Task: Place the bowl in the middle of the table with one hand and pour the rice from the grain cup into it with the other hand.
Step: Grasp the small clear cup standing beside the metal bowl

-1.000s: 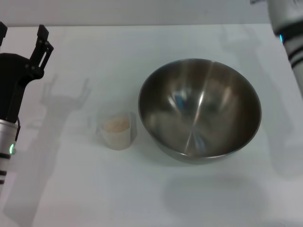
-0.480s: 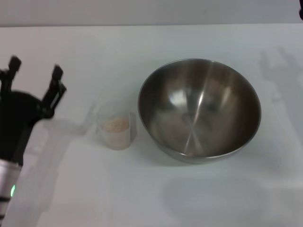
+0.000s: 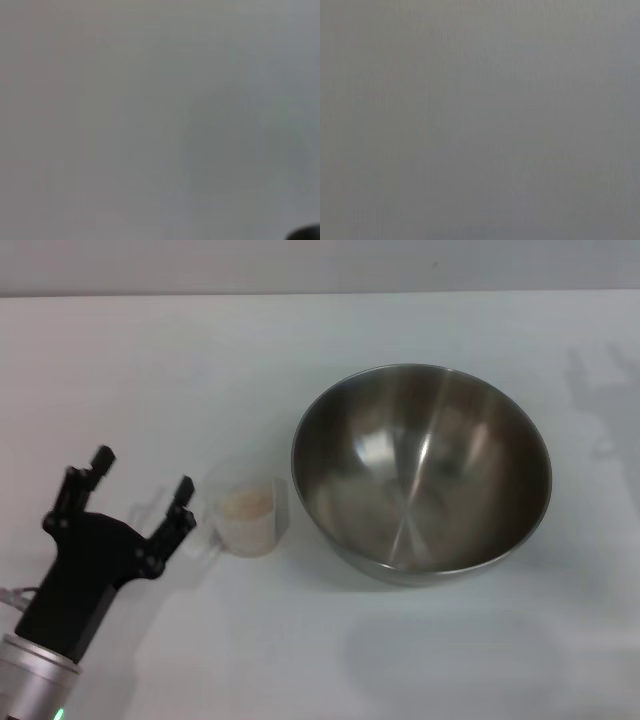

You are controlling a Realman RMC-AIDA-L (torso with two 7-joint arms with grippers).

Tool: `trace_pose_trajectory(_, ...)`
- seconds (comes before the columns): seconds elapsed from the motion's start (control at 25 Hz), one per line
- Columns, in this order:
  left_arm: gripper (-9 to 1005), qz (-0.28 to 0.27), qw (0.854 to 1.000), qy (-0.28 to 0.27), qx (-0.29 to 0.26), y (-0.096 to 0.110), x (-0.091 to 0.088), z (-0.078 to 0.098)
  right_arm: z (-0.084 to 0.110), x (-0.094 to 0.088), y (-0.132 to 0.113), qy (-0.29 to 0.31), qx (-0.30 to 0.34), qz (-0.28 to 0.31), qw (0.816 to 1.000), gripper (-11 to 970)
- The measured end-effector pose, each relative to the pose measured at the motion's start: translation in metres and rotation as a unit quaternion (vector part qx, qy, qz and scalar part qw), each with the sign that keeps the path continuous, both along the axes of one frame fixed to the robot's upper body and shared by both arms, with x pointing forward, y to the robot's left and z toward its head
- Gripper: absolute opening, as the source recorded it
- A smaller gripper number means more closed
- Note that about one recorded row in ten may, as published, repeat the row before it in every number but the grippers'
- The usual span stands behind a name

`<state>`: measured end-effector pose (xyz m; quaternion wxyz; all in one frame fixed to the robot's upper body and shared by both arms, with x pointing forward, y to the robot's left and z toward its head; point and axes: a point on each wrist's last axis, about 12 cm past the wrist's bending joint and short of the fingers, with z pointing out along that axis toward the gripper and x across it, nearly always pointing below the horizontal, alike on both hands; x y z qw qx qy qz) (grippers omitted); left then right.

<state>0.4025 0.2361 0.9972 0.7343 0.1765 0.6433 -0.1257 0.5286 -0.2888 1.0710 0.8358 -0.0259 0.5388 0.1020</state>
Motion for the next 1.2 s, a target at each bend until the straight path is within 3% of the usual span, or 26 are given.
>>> trace_pose_trajectory(0.56,871,0.006,0.997,0.060,0.041,-0.001,0.002,-0.016,0.003,0.005,0.000,-0.005,-0.006,0.001,1.000,543)
trace_pose_trajectory(1.2,870,0.023,0.994,0.072,0.077,0.002,0.024,-0.019,0.001,0.001,-0.001,-0.003,-0.005,-0.002,1.000,543)
